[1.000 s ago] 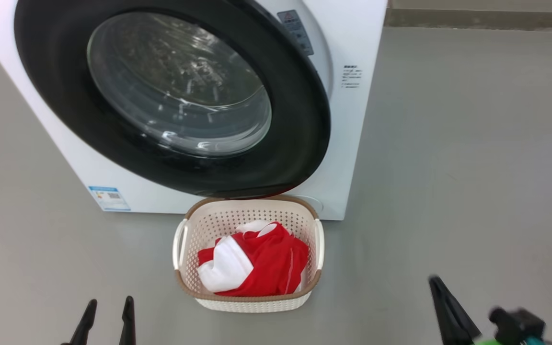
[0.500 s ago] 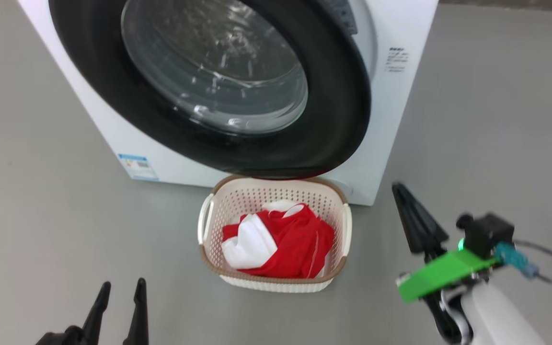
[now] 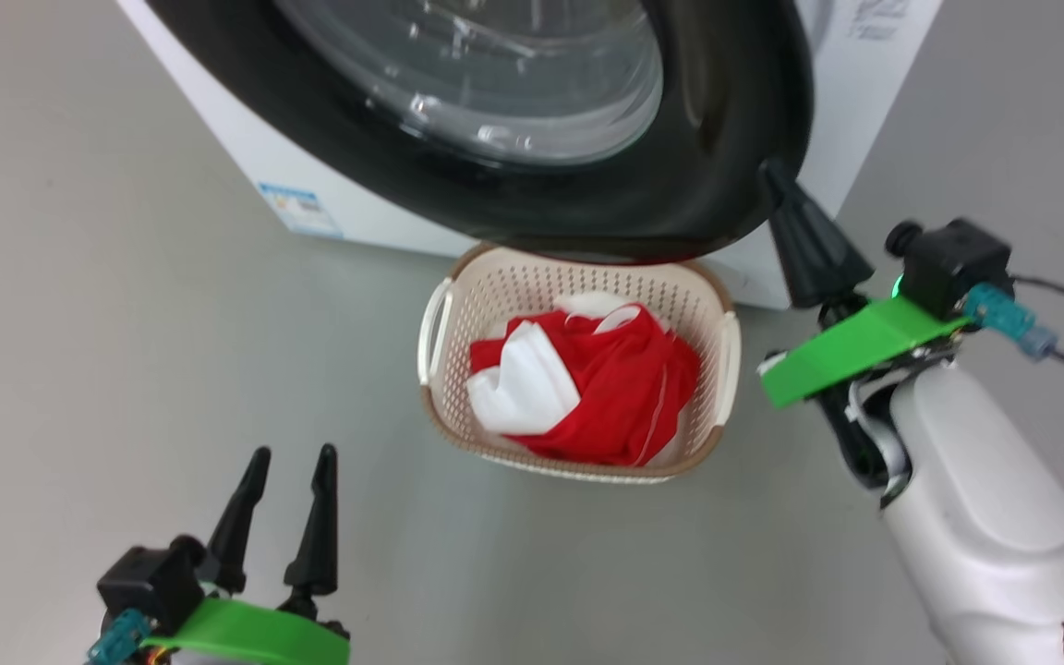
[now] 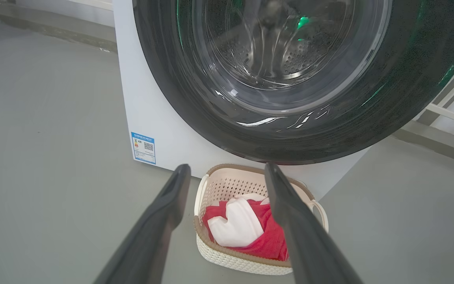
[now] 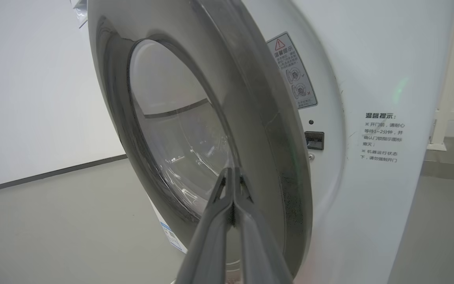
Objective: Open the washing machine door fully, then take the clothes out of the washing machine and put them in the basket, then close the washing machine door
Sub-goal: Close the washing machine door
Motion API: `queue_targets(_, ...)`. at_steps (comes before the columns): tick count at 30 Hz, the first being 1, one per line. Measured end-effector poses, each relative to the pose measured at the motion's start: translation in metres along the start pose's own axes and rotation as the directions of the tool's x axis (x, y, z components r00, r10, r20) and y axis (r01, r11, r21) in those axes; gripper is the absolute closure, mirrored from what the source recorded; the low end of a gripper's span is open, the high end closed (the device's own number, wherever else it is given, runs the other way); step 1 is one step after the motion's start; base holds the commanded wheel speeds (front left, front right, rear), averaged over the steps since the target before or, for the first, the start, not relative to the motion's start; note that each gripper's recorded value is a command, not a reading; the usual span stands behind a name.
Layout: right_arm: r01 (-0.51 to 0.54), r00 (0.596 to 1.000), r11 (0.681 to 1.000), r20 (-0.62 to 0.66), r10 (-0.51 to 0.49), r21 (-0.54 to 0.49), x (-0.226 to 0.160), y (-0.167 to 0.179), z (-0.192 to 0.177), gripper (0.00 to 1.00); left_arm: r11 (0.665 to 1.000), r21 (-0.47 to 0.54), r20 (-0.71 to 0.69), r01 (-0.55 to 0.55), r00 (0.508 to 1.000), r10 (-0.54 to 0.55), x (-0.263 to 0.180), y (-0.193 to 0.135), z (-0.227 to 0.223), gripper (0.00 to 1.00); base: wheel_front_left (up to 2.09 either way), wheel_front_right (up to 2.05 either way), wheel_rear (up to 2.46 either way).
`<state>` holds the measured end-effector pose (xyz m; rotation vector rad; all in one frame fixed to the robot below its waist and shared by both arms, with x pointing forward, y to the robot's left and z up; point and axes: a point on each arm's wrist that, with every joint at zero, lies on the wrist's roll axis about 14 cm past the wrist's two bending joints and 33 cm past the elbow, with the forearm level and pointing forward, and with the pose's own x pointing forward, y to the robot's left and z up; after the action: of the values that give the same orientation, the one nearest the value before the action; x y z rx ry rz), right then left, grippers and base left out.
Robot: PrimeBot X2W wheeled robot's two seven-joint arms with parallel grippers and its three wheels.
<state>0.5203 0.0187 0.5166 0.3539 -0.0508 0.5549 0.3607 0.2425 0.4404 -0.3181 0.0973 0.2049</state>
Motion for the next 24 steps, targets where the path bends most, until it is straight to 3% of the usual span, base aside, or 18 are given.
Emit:
queue_targets(12, 0.024, 1.0, 0.999, -0.007, -0.024, 0.046, 0.042, -0.025, -0.03, 1.0, 0.999, 0.008, -0.062, -0.032, 0.998, 0.033, 0.019, 0.008, -0.019, 0.0, 0.0, 0.0, 0.0)
queue_targets(24, 0.072, 0.994, 0.994, 0.082, -0.078, 0.082, 0.086, -0.057, -0.028, 1.0, 0.999, 0.012, -0.095, -0.04, 0.995, 0.041, 0.044, 0.011, -0.033, 0.0, 0.0, 0.0, 0.0)
